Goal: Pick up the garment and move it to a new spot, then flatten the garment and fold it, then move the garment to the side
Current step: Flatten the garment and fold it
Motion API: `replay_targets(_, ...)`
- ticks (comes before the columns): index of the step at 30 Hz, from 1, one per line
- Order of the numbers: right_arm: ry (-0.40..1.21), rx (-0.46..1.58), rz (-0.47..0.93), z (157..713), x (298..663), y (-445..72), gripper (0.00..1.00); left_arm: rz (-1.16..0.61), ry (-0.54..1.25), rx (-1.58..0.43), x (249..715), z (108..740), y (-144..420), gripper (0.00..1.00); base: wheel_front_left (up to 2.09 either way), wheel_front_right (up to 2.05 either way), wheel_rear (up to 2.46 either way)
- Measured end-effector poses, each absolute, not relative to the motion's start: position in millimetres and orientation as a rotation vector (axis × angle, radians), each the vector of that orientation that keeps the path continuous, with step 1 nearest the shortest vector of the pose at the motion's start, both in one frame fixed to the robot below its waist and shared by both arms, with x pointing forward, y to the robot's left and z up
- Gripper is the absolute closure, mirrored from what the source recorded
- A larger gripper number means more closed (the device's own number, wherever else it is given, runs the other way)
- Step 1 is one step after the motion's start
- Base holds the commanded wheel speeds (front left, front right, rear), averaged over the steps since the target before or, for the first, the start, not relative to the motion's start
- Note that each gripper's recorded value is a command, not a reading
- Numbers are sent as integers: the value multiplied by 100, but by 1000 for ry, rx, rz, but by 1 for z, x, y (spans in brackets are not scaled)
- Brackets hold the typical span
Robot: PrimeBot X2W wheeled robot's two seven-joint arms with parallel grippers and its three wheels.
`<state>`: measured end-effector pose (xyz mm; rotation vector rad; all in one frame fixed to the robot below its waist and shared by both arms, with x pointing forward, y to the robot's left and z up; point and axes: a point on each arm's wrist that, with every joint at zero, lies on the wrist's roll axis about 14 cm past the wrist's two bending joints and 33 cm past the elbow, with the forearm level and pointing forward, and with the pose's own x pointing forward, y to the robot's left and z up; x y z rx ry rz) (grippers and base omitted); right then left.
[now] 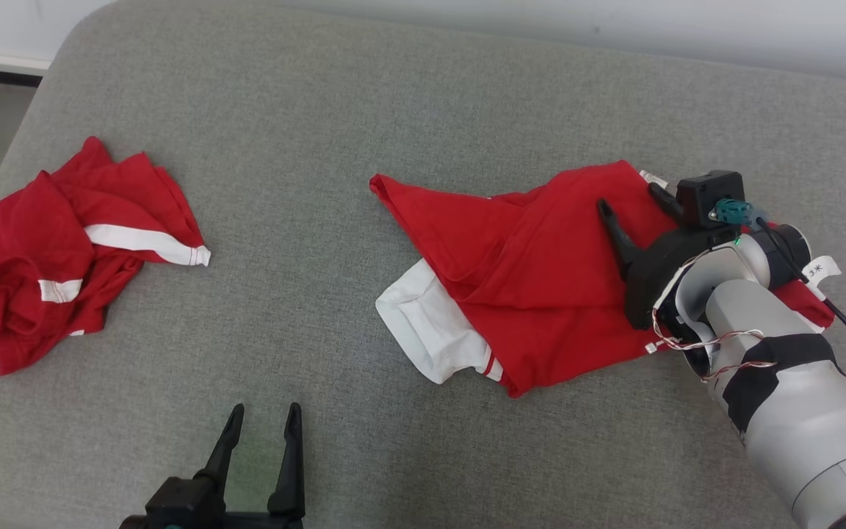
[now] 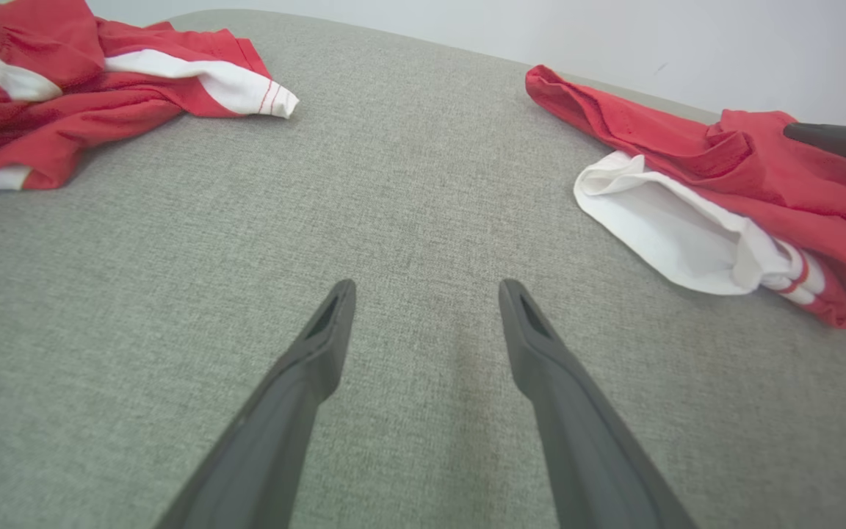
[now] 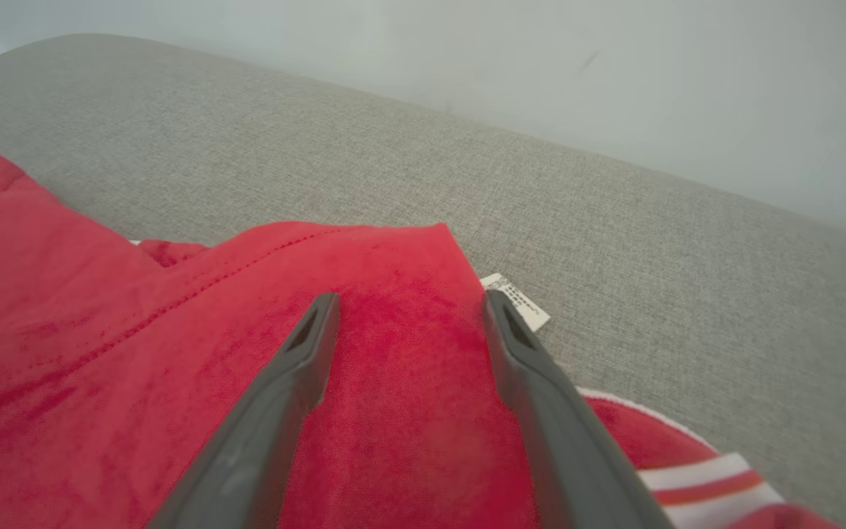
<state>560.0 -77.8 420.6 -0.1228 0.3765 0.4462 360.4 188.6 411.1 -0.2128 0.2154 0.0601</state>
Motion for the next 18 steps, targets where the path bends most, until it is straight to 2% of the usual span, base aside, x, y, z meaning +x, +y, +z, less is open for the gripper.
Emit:
replay_targets(3,389,-123,450,414,560,-76,0,61,216,-211,362,411,189,0,0,0,0)
replay_targets(4,388,-119,450,413,561,-75,3,59,213,-211,364,411,189,0,0,0,0)
replay_targets(5,393,-118,450,411,561,-75,21,58,210,-210,365,412,189,0,0,0,0)
replay_targets(6,397,-115,450,409,561,-74,51,58,210,-210,366,412,188,0,0,0,0)
replay_targets(7,400,-114,452,407,560,-74,56,58,213,-210,366,411,188,0,0,0,0)
replay_targets(8,404,-110,453,404,560,-73,72,59,215,-209,366,411,189,0,0,0,0)
replay_targets(9,398,-102,452,404,560,-73,91,60,214,-209,366,411,189,0,0,0,0)
replay_targets(10,390,-99,453,405,560,-72,100,60,213,-209,366,411,189,0,0,0,0)
replay_targets(18,299,-78,460,425,566,-69,100,52,207,-210,367,413,187,0,0,0,0)
